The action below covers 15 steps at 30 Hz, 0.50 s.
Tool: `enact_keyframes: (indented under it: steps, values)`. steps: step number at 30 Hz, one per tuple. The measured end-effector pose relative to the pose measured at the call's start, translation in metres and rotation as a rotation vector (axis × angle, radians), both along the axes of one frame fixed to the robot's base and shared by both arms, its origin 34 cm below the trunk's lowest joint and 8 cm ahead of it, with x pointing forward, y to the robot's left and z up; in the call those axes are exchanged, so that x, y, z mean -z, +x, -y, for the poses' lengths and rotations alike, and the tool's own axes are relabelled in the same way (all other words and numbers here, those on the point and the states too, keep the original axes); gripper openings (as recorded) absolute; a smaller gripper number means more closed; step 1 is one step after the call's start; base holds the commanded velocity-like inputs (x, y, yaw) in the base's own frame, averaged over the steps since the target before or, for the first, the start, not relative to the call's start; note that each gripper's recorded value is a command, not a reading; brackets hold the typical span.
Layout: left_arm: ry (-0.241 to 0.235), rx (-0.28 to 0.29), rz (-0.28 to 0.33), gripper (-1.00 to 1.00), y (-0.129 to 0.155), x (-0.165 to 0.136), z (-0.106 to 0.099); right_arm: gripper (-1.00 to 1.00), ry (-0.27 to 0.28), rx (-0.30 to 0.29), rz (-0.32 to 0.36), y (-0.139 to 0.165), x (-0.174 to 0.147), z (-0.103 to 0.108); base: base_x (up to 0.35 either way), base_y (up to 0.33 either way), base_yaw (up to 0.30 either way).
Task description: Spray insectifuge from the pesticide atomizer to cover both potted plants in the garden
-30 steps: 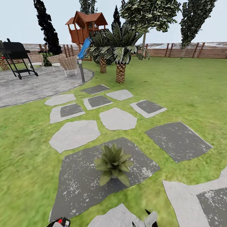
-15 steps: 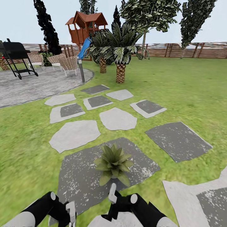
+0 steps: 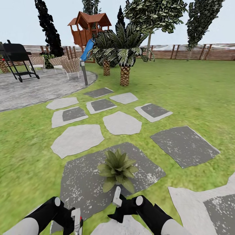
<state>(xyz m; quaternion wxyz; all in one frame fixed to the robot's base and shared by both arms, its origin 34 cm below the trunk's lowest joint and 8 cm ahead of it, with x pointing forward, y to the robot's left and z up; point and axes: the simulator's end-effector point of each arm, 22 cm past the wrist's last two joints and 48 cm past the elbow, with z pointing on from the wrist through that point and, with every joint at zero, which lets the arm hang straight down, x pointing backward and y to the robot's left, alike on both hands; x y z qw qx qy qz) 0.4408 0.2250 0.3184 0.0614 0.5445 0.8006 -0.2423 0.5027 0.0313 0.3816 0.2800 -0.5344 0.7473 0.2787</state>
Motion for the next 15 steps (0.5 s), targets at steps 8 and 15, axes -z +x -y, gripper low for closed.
enact_keyframes:
  steps: [8, 15]
  values:
    - [-0.062, 0.108, 0.023, -1.0, 0.01, -0.015, 0.046, -1.0, -0.091, -0.098, -0.018, 0.0, 0.002, 0.009, 0.0, 0.0, 0.0]
    - [-0.097, 0.121, 0.043, -1.0, 0.019, -0.022, 0.073, -1.0, -0.093, -0.099, -0.021, 0.0, 0.002, 0.009, 0.0, 0.0, 0.0]
